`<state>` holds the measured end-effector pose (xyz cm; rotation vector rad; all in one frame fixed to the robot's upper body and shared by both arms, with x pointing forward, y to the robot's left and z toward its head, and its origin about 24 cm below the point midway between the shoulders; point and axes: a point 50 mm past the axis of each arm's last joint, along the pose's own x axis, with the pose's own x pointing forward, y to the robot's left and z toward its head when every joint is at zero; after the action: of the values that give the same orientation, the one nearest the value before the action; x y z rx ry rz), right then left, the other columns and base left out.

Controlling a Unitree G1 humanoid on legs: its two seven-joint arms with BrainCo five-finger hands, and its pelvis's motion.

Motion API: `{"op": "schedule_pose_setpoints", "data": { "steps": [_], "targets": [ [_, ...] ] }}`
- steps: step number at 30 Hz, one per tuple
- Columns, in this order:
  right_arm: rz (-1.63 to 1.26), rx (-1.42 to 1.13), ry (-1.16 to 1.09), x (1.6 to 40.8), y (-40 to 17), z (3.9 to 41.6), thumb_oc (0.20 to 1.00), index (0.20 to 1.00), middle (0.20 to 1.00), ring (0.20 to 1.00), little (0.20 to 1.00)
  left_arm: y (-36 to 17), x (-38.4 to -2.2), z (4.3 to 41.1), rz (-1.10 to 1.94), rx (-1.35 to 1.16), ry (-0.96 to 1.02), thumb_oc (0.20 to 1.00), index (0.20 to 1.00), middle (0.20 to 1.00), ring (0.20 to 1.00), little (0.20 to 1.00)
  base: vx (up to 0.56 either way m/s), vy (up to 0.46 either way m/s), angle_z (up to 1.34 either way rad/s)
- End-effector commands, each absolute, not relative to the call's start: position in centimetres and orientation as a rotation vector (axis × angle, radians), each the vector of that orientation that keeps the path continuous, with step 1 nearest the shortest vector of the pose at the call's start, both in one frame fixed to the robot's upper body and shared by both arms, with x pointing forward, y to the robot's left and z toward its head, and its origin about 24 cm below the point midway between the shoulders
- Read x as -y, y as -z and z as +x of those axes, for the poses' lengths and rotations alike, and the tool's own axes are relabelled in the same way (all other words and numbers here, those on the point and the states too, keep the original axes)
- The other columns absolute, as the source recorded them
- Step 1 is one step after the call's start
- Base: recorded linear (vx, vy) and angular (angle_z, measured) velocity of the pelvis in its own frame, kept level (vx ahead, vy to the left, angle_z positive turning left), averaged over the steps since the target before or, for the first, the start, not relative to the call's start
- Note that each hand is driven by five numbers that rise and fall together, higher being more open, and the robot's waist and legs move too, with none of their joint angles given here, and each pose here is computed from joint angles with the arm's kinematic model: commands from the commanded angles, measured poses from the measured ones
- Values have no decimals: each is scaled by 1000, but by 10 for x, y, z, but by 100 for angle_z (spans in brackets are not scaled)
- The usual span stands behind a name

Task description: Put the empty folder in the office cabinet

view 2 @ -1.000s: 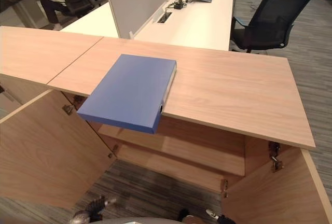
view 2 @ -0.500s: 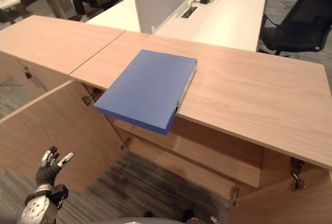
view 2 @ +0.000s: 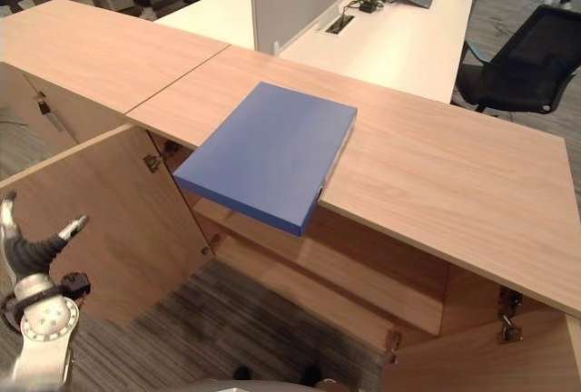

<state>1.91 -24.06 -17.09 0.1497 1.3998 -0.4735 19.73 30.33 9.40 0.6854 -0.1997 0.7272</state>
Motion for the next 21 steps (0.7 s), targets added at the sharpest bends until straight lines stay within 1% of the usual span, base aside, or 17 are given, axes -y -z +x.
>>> {"op": "schedule_pose_setpoints", "data": {
  "steps": [1,4,5,7,12,18,21],
  "targets": [
    [124,-1408,406,228,174,32,1000,1000,1000,1000,1000,-140,-285,202,928,427,-590,1000,1000,1000,1000,1000,0,0,0],
    [122,-1410,396,227,174,32,1000,1000,1000,1000,1000,-149,-277,204,970,474,-542,1000,1000,1000,1000,1000,0,0,0],
    [114,-1416,382,226,174,31,1000,1000,1000,1000,1000,-155,-268,207,1014,521,-487,1000,1000,1000,1000,1000,-5,-2,-3],
    [111,-1417,378,226,174,31,1000,1000,1000,1000,1000,-158,-263,209,1034,543,-460,1000,1000,1000,1000,1000,1,-1,-7],
    [84,-1417,361,228,174,31,1000,1000,1000,1000,1000,-175,-235,215,1128,686,-300,1000,1000,1000,1000,1000,6,1,-8],
    [79,-1410,365,230,173,32,1000,1000,1000,1000,1000,-178,-218,217,1150,737,-172,1000,1000,1000,1000,1000,1,2,-3],
    [79,-1411,371,233,172,32,1000,1000,1000,1000,1000,-183,-213,209,1134,754,-117,1000,1000,1000,1000,1000,0,0,0]
  ]
}}
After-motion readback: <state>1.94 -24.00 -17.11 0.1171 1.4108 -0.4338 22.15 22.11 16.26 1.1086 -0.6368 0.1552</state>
